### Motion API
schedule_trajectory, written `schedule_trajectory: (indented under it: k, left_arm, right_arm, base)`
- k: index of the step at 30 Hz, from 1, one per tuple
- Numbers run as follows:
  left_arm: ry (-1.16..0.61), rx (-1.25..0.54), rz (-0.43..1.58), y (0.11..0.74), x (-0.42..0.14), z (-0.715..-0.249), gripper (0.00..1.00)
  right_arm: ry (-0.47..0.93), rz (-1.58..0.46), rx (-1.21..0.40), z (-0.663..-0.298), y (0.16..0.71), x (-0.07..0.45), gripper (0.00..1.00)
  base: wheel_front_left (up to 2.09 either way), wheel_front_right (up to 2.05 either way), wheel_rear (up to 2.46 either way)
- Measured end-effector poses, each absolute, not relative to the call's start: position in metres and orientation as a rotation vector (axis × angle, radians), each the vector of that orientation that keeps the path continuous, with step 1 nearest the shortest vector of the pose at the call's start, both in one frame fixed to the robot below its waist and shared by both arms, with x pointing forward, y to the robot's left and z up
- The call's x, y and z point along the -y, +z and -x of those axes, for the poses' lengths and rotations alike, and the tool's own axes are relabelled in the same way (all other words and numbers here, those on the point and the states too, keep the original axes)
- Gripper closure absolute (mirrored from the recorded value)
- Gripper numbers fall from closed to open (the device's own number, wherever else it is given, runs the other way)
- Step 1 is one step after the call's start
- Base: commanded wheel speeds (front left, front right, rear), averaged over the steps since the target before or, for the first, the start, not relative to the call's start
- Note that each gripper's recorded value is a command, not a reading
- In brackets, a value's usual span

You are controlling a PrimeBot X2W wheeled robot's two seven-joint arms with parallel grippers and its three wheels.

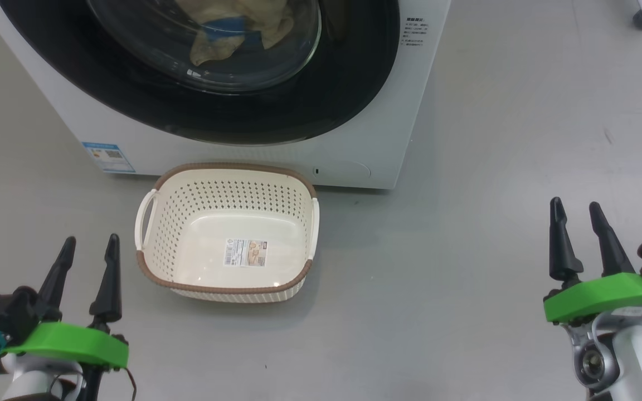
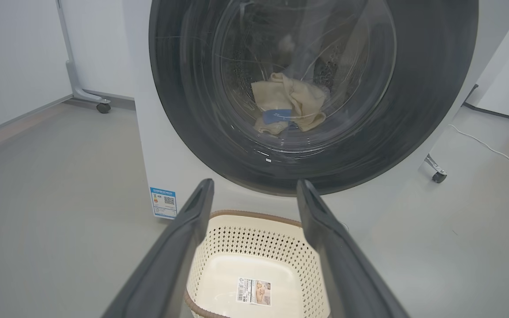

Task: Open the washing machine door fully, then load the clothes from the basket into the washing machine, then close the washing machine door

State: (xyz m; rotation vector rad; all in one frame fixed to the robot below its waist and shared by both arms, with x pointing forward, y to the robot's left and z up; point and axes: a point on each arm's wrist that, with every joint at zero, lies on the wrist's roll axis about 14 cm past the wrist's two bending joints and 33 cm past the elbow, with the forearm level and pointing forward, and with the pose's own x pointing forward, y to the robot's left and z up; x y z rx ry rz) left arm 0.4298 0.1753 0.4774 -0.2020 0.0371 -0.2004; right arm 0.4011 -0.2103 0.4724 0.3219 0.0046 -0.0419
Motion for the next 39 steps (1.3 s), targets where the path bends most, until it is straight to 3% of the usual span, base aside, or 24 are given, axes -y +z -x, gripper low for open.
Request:
schedule_trajectory:
  k: [20, 21, 29, 39]
  left_arm:
    - [-0.192, -0.052, 0.189, 0.472, -0.177, -0.425, 0.00]
    - [-0.190, -0.056, 0.192, 0.471, -0.176, -0.425, 1.00]
    - [-0.178, -0.243, 0.257, 0.413, -0.158, -0.388, 1.00]
    - [-0.132, -0.249, 0.351, 0.415, -0.163, -0.387, 1.00]
  right_arm:
    - [-0.044, -0.321, 0.009, -0.399, 0.477, 0.212, 0.00]
    - [-0.044, -0.323, 0.006, -0.398, 0.476, 0.211, 1.00]
    - [-0.073, -0.375, -0.177, -0.367, 0.420, 0.197, 1.00]
    - [-0.100, -0.469, -0.178, -0.365, 0.420, 0.200, 1.00]
  base:
    - [0.00, 0.00, 0.00]
    - [0.00, 0.00, 0.00]
    - [0.00, 0.00, 0.00]
    - [0.00, 0.00, 0.00]
